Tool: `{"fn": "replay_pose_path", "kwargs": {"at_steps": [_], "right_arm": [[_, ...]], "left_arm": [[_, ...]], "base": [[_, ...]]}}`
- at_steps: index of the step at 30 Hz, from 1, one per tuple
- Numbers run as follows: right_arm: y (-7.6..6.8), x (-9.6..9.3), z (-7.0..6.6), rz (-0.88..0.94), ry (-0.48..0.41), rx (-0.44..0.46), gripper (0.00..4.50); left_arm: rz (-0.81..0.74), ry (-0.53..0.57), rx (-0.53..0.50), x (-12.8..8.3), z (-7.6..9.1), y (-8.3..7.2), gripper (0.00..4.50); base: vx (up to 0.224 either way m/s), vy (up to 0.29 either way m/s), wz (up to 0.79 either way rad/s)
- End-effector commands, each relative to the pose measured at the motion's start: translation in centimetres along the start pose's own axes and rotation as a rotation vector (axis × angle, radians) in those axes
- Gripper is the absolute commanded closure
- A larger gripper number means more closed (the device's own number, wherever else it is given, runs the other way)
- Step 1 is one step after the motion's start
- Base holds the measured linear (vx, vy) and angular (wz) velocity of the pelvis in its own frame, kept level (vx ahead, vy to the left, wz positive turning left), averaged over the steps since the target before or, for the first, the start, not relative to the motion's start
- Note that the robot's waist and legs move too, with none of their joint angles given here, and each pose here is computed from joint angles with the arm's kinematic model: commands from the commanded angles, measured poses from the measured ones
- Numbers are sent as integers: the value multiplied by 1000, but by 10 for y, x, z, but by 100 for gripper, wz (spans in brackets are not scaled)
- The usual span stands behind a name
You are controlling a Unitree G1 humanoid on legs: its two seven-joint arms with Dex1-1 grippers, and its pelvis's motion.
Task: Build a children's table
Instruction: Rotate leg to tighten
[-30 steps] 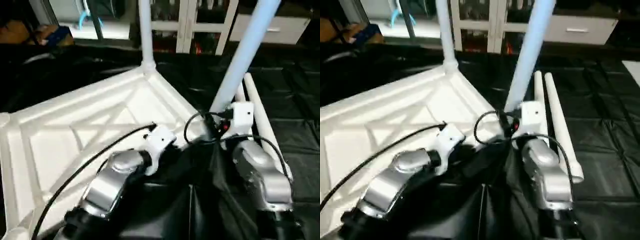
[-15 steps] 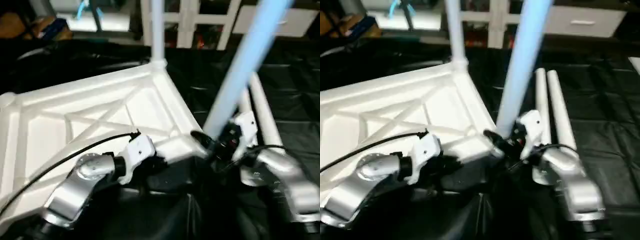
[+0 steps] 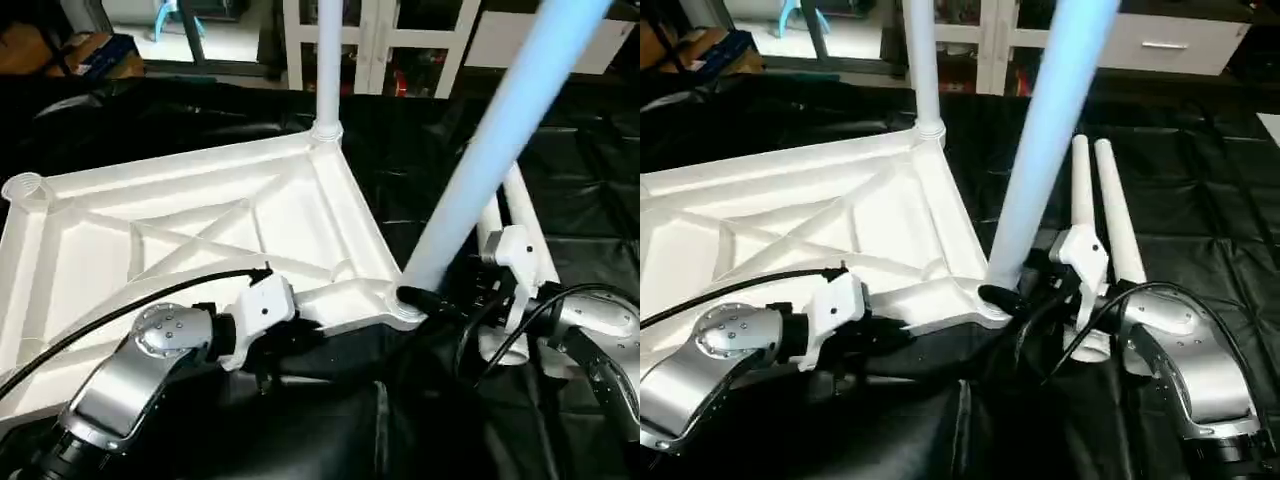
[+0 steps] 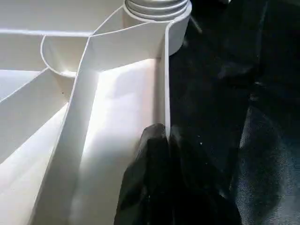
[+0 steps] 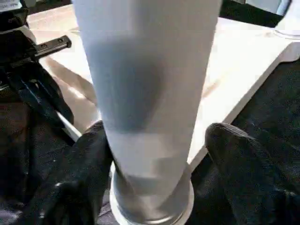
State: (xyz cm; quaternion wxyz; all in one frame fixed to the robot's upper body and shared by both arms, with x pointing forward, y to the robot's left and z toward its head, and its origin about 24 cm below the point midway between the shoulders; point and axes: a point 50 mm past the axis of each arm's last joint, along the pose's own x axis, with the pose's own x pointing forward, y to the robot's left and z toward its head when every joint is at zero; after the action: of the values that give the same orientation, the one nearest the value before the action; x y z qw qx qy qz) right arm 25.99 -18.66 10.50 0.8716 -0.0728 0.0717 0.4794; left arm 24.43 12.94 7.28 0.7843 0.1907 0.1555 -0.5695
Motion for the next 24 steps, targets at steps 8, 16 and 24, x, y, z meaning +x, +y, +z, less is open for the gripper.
{"fn": "replay_pose_path", "kwargs": {"at_steps": [8,16,24], "right_arm": [[-1,-1,-3,-2,-49,30,196],[-7,1,-14,-112,-11,77,254],[-7,52,-55,-629,65,407,259]], "left_arm": [[-67,72,-48,4,-18,-10,450],[-75,70,-49,9,-16,-14,450],[176,86,-197,71,7,-13,450]], "base": [[0,0,0],[0,0,0],[-20,5,-1]]}}
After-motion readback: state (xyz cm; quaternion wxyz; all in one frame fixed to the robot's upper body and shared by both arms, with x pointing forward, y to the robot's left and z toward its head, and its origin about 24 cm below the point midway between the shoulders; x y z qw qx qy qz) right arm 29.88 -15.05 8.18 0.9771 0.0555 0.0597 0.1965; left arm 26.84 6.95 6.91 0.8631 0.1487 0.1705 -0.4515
